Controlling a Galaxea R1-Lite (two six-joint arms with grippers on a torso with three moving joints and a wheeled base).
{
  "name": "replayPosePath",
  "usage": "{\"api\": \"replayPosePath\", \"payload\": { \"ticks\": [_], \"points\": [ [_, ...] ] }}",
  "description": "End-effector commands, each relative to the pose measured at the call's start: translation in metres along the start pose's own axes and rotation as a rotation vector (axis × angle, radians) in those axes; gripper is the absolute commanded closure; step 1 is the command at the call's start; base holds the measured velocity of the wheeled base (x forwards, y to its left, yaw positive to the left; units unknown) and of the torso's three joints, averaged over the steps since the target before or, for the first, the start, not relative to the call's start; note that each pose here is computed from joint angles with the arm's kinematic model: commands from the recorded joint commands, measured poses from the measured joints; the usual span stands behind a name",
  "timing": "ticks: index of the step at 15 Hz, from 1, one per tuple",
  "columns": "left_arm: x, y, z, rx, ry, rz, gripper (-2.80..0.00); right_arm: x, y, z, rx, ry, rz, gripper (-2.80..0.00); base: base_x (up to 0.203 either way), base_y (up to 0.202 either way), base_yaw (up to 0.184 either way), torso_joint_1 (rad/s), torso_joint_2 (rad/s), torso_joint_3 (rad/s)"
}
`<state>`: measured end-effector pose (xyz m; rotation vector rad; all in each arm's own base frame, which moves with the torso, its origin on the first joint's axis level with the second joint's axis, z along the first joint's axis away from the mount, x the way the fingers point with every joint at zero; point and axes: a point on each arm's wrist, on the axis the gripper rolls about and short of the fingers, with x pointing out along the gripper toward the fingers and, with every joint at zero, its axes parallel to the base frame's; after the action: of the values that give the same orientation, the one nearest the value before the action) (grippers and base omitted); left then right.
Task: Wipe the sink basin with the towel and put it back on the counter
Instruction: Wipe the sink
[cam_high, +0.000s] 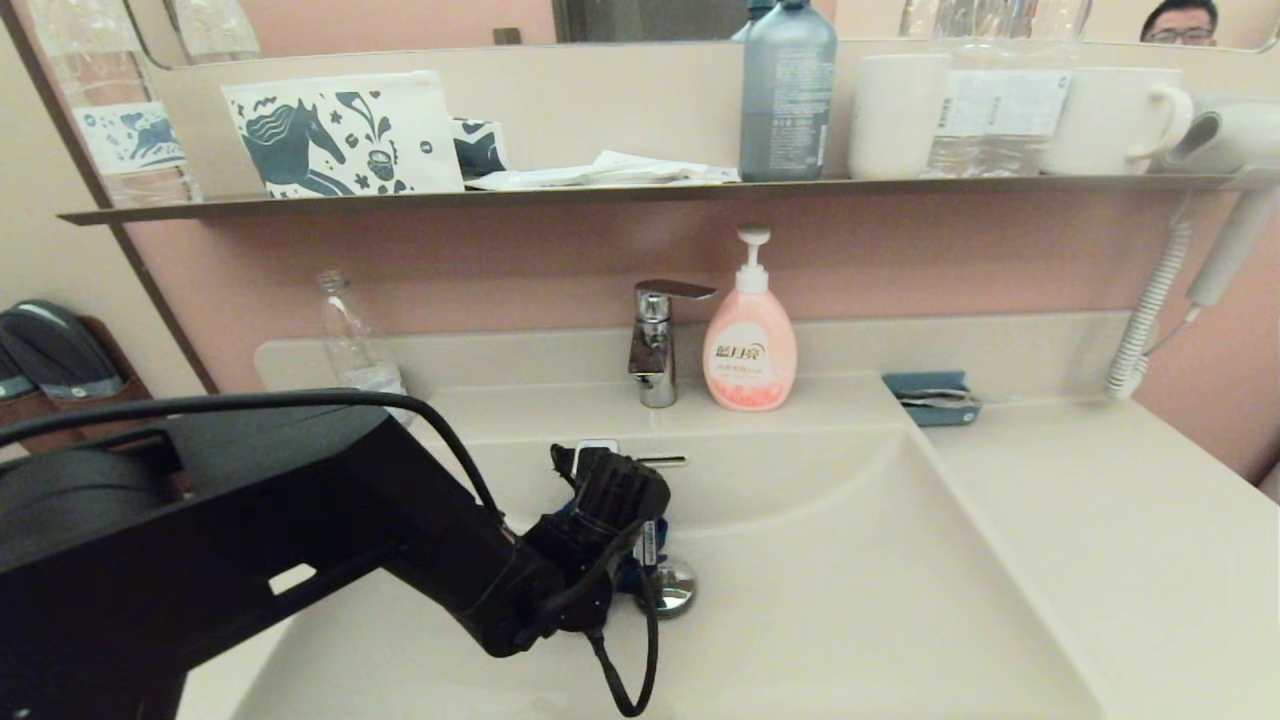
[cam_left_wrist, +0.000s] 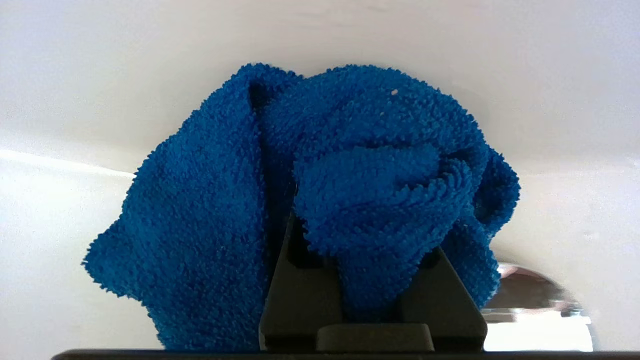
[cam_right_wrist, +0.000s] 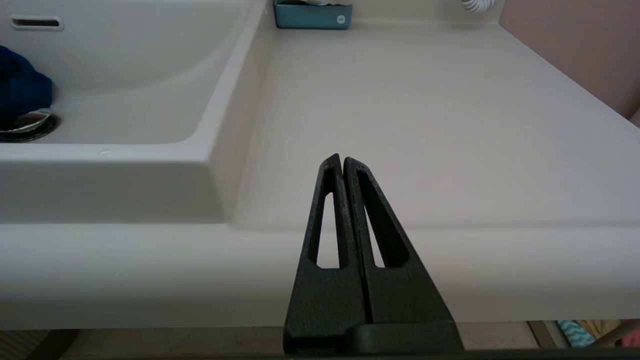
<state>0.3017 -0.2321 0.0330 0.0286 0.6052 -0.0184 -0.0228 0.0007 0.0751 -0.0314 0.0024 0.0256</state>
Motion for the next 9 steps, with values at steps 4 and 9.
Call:
{"api": "replayPosePath", "payload": {
  "ticks": [4,9],
  "points": [
    [-0.015,-0.052,-0.005,0.016,0.01,-0.068,0.0,0.0,0.0,0.0,-0.001,0.0,0.001,0.0,0.0,0.0,0.0,0.0,0.0,0.0],
    [-0.024,-0.093,0.001,0.016,0.019,-0.095,0.0,0.0,0.0,0.0,-0.001,0.0,0.001,0.0,0.0,0.0,0.0,0.0,0.0,0.0]
  ]
}}
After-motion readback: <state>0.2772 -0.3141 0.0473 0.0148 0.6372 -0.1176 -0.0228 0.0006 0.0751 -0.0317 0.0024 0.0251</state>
